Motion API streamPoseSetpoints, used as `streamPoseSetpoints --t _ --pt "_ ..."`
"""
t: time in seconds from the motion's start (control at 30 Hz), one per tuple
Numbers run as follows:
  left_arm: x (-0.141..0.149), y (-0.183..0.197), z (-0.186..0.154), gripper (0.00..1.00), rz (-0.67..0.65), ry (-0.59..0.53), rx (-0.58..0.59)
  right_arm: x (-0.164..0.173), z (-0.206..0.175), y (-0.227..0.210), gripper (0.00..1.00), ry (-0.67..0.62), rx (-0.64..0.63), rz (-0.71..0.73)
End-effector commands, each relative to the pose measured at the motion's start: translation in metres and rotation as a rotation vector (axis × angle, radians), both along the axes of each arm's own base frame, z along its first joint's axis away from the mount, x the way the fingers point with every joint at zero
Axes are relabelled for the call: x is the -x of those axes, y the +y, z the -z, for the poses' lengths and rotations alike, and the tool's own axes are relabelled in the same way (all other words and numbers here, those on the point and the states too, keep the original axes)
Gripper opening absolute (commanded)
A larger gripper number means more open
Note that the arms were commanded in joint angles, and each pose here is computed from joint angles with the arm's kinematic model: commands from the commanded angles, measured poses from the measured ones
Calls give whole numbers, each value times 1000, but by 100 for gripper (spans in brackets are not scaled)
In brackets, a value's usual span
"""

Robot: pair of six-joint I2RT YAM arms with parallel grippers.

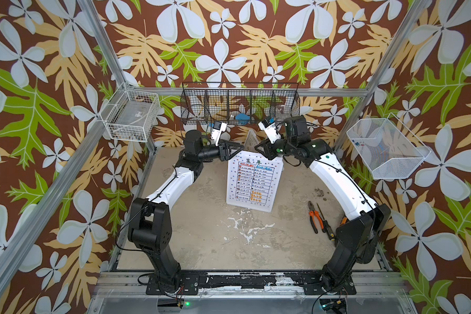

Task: Insert the menus into the narrow rack
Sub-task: Insert the menu into the narrow rack.

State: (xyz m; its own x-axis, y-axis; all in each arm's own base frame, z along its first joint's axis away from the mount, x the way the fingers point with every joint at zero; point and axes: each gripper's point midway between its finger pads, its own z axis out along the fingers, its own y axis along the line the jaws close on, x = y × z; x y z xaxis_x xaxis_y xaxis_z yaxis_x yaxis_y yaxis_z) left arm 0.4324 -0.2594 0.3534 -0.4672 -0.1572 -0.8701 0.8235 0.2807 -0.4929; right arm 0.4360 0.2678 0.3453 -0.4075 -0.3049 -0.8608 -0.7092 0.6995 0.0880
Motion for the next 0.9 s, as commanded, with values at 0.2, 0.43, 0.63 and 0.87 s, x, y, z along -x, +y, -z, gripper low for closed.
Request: streamPoseSetpoints --t 0.2,0.43,0.63,0.87 --pt "3 1 -4 52 0 -30 3 3 8 1 33 21 6 -8" --pt "3 2 -1 52 -1 -26 0 4 15 1 33 38 10 -12" --pt "2 3 4 52 -14 -22 -10 6 19 2 33 48 11 -19" --pt "-1 4 7 61 -37 -18 -25 8 19 3 33 49 10 -21"
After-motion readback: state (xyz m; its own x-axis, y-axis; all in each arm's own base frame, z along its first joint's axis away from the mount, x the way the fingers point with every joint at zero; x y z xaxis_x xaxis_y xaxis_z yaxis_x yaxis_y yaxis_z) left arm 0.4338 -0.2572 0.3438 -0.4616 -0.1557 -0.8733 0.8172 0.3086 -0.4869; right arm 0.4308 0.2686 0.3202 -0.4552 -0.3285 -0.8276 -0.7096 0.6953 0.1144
